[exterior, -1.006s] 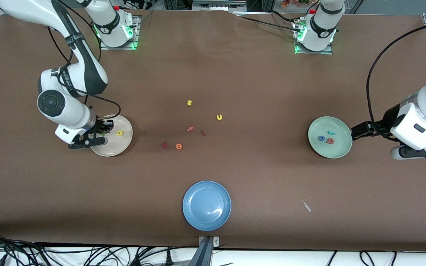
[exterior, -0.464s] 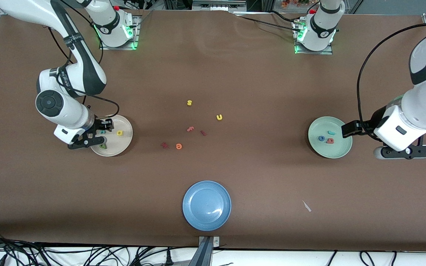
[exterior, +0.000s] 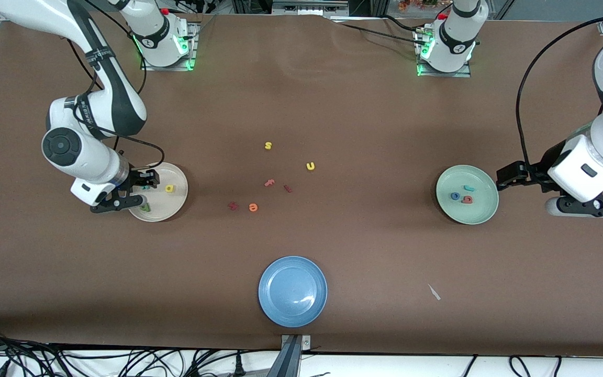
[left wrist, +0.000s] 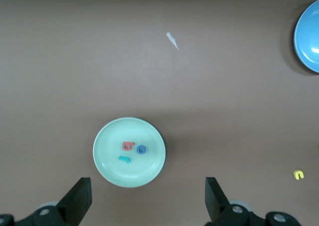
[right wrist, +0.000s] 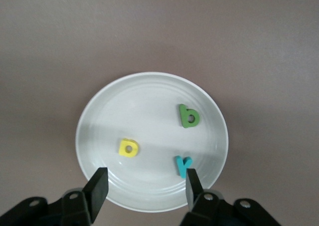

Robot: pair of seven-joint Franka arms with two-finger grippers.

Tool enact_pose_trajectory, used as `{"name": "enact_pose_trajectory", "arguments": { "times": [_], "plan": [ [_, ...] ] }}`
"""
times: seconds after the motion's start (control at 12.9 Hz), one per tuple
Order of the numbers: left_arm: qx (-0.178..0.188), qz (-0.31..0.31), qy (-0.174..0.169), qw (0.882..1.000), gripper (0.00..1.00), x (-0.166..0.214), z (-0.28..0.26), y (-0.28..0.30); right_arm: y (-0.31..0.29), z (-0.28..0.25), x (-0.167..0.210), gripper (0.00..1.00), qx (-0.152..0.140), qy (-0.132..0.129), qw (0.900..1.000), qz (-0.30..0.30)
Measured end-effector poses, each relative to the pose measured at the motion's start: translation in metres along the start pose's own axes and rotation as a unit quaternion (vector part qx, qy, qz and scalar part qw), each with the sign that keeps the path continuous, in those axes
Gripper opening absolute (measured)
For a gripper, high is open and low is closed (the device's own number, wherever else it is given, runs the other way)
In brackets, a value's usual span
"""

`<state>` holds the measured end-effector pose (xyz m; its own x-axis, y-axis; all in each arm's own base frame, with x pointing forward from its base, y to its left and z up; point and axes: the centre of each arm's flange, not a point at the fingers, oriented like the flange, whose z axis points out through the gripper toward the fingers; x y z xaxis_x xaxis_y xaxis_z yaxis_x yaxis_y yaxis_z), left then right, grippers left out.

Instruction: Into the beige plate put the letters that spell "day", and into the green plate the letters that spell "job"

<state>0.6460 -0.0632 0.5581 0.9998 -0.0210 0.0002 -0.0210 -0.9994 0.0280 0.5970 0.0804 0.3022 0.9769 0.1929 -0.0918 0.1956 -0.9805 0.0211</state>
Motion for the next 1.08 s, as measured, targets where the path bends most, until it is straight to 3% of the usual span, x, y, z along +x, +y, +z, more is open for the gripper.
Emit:
{"name": "enact_pose_trajectory", "arguments": {
  "times": [0.23, 0.54, 1.08],
  "plan": [
    [0.003, 0.011, 0.01, 1.0, 1.0, -0.016, 0.005, -0.005, 0.002, -0.027, 0.008, 0.75, 0.012, 0.008, 1.0, 0.015],
    [0.005, 0.036, 0.008, 0.999, 1.0, -0.018, 0.009, -0.034, 0.007, -0.091, 0.014, 0.78, 0.028, -0.015, 0.998, 0.047],
    [0.005, 0.038, 0.004, 0.999, 1.0, -0.019, 0.012, -0.034, 0.029, -0.189, -0.01, 0.85, 0.007, -0.026, 0.997, 0.076]
  ]
}}
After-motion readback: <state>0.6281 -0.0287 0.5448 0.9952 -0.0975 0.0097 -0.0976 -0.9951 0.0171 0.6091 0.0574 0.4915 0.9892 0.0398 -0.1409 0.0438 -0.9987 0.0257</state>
